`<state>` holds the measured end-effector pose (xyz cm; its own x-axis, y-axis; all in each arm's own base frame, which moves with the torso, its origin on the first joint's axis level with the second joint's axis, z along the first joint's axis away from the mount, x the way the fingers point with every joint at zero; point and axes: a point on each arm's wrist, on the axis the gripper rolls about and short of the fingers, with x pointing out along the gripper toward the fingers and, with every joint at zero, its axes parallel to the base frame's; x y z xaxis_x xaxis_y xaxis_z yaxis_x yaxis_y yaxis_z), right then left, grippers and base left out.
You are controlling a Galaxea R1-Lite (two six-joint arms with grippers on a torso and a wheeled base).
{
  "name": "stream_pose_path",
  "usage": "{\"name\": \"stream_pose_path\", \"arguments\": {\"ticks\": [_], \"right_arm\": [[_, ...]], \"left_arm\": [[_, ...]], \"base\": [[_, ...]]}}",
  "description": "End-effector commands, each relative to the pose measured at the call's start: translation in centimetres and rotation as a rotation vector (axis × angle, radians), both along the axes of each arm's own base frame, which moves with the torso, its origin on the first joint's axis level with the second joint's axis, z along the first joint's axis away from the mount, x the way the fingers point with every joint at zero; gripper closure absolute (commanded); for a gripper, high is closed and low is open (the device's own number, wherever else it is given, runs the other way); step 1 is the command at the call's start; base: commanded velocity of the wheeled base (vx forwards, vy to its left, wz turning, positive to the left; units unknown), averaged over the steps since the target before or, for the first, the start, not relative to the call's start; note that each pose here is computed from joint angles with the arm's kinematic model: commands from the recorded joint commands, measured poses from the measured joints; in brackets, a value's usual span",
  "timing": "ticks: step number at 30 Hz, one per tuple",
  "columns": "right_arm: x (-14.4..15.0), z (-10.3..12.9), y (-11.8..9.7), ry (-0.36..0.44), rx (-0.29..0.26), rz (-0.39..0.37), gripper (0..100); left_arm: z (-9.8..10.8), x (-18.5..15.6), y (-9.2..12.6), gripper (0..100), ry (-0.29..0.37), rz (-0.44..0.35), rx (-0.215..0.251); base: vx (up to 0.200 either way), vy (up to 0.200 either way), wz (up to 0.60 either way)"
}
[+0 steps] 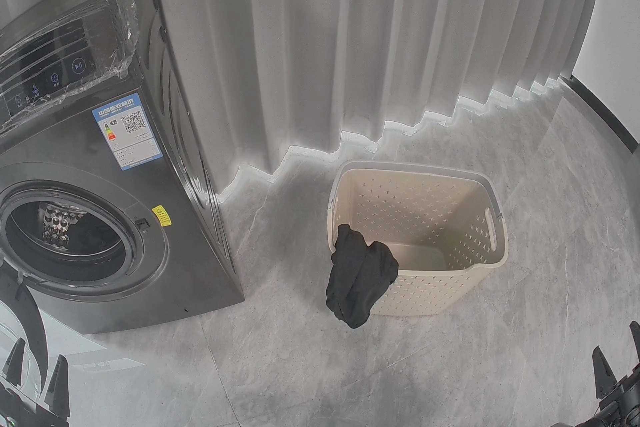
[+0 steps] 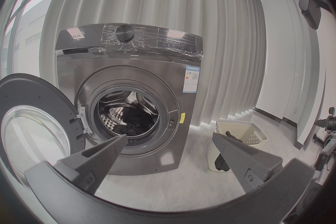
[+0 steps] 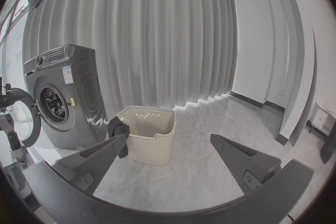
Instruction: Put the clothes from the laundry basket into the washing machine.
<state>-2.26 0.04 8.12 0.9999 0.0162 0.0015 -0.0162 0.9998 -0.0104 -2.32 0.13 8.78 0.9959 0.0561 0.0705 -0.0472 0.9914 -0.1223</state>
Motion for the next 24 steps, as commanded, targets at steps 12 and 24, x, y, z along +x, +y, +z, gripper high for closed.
{"name": "stream_pose_path", "arguments": {"ticks": [12,24], "right_arm": [[0.14,-0.48,0.00,0.018,0.000,0.001,0],[0.14,-0.48,0.00,0.018,0.000,0.001,0]], "left_arm": [[-0.52,0.03,-0.01,0,0.005,-0.002,0.001],[-0.50,0.03,0.00,0,0.003,0.001,-0.001]], "base": [[0.050,0.000,0.00],[0.000,0.000,0.00]]}}
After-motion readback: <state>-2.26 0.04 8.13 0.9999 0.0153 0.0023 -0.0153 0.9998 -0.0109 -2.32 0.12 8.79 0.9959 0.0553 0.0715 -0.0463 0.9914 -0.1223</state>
